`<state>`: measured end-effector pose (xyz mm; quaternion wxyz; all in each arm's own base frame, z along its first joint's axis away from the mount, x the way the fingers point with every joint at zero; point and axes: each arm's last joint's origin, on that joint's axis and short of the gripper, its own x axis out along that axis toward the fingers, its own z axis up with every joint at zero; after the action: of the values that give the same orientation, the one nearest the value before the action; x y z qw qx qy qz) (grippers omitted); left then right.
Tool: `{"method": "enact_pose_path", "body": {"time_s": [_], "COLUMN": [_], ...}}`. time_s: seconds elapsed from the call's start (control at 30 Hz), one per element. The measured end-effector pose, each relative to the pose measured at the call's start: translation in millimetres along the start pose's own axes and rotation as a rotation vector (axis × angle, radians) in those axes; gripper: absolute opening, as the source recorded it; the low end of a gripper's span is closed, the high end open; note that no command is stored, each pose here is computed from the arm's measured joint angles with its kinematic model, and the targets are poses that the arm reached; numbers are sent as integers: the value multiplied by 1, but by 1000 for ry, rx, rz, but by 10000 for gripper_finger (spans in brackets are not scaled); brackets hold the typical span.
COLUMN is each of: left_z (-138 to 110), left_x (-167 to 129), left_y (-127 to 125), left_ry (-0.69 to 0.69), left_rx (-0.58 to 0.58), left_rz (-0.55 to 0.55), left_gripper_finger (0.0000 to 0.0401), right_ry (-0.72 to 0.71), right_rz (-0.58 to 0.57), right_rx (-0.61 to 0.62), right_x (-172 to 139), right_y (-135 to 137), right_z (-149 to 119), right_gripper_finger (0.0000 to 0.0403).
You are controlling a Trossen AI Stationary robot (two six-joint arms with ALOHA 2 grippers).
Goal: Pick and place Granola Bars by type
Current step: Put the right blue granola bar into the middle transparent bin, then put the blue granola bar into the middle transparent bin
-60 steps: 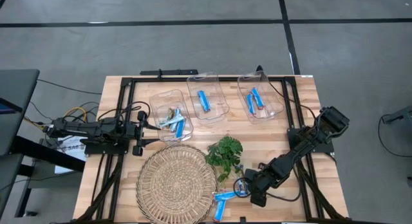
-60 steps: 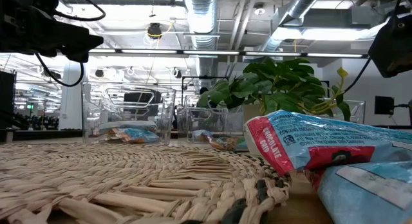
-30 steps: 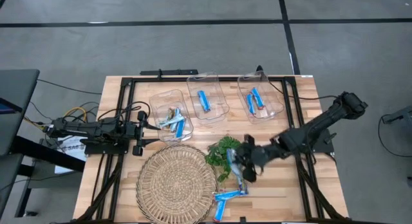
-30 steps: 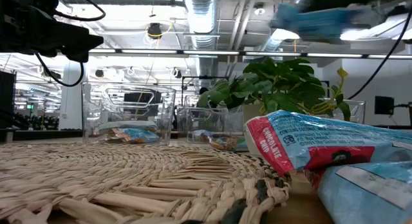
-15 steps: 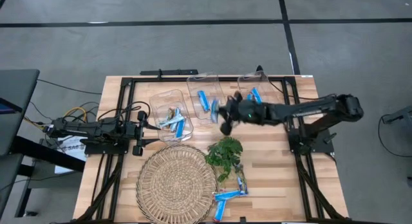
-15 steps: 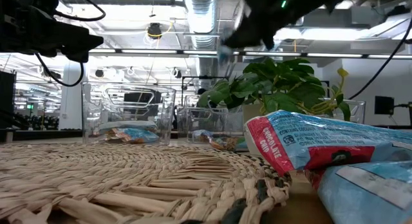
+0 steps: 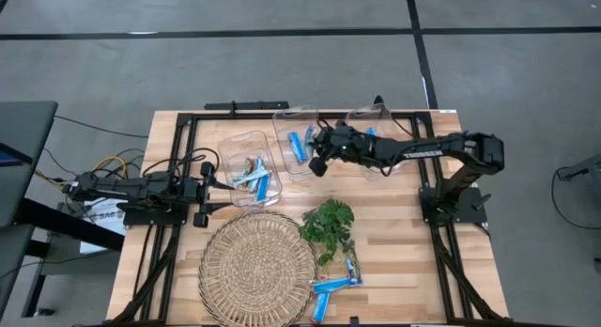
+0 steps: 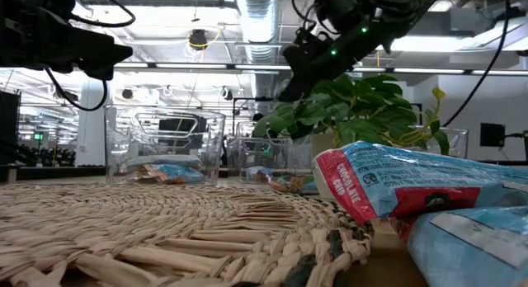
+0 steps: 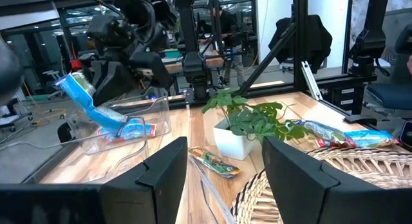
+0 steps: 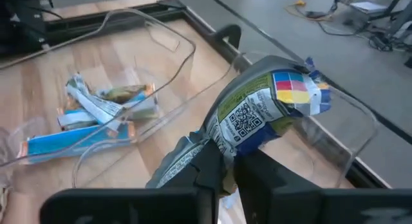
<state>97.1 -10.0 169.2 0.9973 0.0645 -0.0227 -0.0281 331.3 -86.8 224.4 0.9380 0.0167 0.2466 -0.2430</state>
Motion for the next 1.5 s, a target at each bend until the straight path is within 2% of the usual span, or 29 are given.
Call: {"method": "enact_pose_path", "body": {"time_s": [0.17, 0.6, 0.8, 0.97, 1.13, 1.27, 1.4, 1.5], "left_z": [0, 0, 0, 0, 0, 0, 0, 0], "left_x": [0, 0, 0, 0, 0, 0, 0, 0], "left_y": [0, 0, 0, 0, 0, 0, 0, 0], "left_ry": [0, 0, 0, 0, 0, 0, 0, 0], "left_rx": [13, 0, 5, 9, 0, 9, 3, 6], "left_rz": [0, 0, 0, 0, 0, 0, 0, 0], "left_gripper_finger": [196, 196, 196, 196, 196, 196, 196, 196], "right_ry": [50, 60, -18, -73, -33, 80, 218, 315], "right_rz": [-4, 17, 168, 375, 579, 668, 771, 785], "right_rx": [-33, -47, -72, -167, -236, -185, -70, 22], "right_x": [6, 4, -21, -57, -94, -116, -134, -144], "right_y": [0, 5, 33, 73, 106, 124, 138, 149], "right_z": [-1, 1, 14, 20, 12, 0, -11, -20], "right_gripper_finger": [66, 173, 194, 199, 193, 186, 180, 178]}}
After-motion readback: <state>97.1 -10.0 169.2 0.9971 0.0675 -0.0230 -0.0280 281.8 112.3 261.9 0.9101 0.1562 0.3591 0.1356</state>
